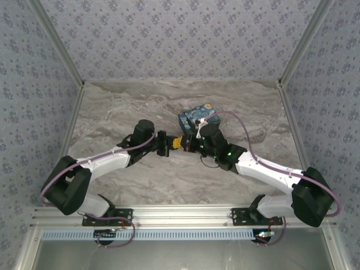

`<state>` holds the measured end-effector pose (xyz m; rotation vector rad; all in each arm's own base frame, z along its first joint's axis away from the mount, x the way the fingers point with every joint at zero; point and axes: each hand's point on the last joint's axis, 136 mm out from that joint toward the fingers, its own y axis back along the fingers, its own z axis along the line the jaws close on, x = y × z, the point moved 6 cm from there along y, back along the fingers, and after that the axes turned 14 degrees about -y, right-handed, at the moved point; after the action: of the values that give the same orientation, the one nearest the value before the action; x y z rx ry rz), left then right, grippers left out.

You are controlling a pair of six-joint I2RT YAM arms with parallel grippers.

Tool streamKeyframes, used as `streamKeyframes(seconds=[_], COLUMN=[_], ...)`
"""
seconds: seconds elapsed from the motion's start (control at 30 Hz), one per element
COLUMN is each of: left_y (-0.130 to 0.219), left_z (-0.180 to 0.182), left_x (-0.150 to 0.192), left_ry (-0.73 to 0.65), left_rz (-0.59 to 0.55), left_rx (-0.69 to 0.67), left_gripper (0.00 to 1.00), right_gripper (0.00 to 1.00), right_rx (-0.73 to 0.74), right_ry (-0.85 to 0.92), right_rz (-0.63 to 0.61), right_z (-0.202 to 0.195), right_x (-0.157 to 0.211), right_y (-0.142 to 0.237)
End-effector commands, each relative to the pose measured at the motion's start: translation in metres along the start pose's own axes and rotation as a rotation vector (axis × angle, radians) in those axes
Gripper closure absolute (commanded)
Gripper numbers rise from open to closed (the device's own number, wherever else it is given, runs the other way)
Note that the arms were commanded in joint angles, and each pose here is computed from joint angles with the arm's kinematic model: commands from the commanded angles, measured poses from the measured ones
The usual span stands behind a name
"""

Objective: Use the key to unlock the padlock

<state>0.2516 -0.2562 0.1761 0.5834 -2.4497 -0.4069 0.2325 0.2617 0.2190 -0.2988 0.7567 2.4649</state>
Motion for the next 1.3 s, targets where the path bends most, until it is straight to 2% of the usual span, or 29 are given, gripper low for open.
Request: streamKeyframes(seconds=[0.0,0.17,0.27,0.37,0.47,0.6,0.77,0.87,1.03,1.27], left_y=[0.000,0.014,0.027,0.037,0.043,0.048,0.063,0.071,0.077,0.079], left_z=[0.001,-0.011,-0.021,-0.033,-0.040,-0.047,-0.055,-0.058,-0.060,-0.062], left_x=[0.001,-0.002,-0.003,-0.001,0.001,0.002,0.005,0.006,0.008,0.011], left_ry=[0.048,-0.150,-0.331,-0.524,-0.653,-0.762,-0.840,-0.855,-0.854,-0.836], left_rz=[0.001,-0.052,-0.097,-0.116,-0.117,-0.119,-0.182,-0.214,-0.232,-0.239], left_rx=[-0.018,-0.099,-0.178,-0.247,-0.296,-0.351,-0.414,-0.418,-0.419,-0.396], left_gripper=[1.00,1.00,1.00,1.00,1.00,1.00,1.00,1.00,1.00,1.00], right_gripper=[1.00,0.97,0.78,0.65,0.55,0.53,0.53,0.53,0.54,0.55], right_rx=[0.019,0.072,0.120,0.148,0.167,0.173,0.178,0.191,0.157,0.101], right_ry=[-0.013,0.036,0.107,0.209,0.308,0.497,0.940,1.176,1.297,1.308], right_rz=[-0.028,-0.018,-0.050,-0.084,-0.118,-0.130,-0.103,-0.143,-0.233,-0.269], right_z=[-0.005,-0.015,-0.020,-0.019,-0.015,-0.010,0.003,0.014,0.035,0.052], right_x=[-0.001,0.000,-0.005,-0.011,-0.016,-0.017,0.004,0.018,0.029,0.041], right_y=[0.008,0.016,0.029,0.045,0.058,0.063,0.051,0.040,0.020,-0.007])
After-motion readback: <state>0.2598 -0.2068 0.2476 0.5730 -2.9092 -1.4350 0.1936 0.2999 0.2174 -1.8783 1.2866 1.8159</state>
